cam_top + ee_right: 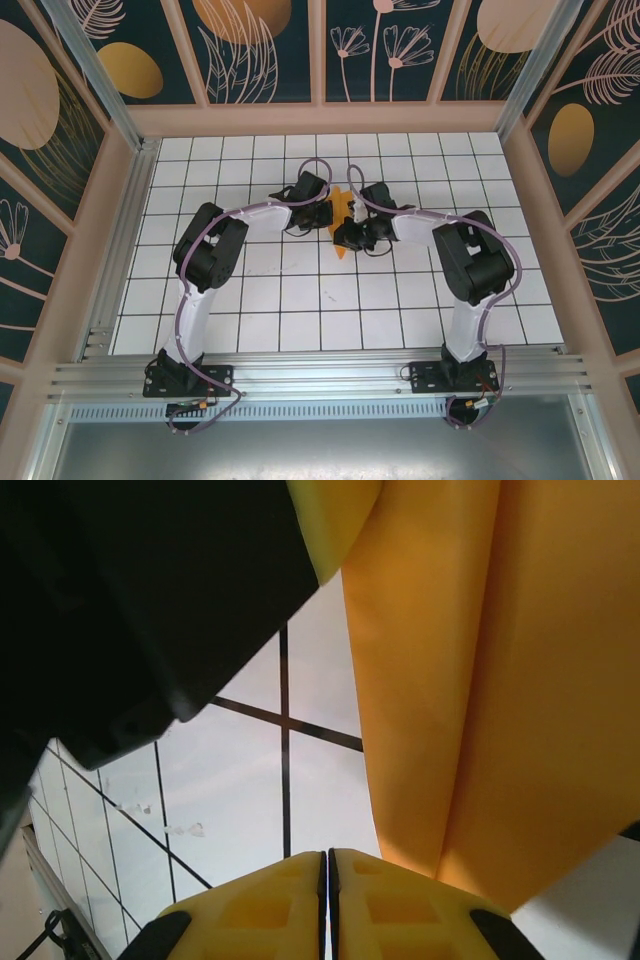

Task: Fold a paper plane with a square sheet of paper (pick it up from the middle)
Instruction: Fourth fold the wing at the center of the table.

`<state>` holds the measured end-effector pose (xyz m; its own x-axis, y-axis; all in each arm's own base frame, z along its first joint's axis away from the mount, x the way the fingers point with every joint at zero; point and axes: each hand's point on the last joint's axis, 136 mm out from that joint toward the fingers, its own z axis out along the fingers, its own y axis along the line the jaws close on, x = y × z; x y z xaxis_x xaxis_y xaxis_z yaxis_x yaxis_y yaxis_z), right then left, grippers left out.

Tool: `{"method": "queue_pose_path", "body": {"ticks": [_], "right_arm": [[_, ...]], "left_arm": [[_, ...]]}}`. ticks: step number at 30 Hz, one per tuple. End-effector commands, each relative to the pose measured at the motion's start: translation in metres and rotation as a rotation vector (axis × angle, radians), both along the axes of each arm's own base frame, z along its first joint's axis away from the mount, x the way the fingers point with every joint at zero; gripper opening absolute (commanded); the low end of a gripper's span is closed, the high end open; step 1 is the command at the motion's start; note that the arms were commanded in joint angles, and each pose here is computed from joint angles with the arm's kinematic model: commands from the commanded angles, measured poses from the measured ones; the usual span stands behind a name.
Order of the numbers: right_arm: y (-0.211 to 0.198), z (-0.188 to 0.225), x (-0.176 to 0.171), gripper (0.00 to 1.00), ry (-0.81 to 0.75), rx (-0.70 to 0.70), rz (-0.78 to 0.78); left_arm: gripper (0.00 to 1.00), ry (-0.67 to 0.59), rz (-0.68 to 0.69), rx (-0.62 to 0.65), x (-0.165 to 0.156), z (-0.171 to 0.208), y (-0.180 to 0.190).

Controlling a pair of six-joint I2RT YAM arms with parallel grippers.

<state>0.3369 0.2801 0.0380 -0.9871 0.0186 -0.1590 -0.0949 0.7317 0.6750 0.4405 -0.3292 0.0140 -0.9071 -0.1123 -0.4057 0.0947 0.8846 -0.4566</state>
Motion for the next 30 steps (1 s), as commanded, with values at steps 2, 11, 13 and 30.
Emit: {"method": "queue_pose_path", "body": {"ticks": [2,11,13,30], "right_arm": [[0.000,-0.013,-0.005,0.14,0.031,-0.027,0.023],[-0.021,-0.022,-0.049,0.13,0.110,-0.052,0.031],[-0.020,-0.006,-0.044,0.13,0.066,-0.031,0.027],[-0.004,-0.010,0.025,0.13,0.001,-0.002,-0.053]], "left_arm": [[0.02,0.186,0.014,0.187,-0.039,-0.074,0.036],[0.02,0.180,0.013,0.185,-0.038,-0.071,0.035],[0.02,0.178,0.014,0.183,-0.037,-0.070,0.035],[0.02,0.173,0.017,0.178,-0.035,-0.068,0.033]]}}
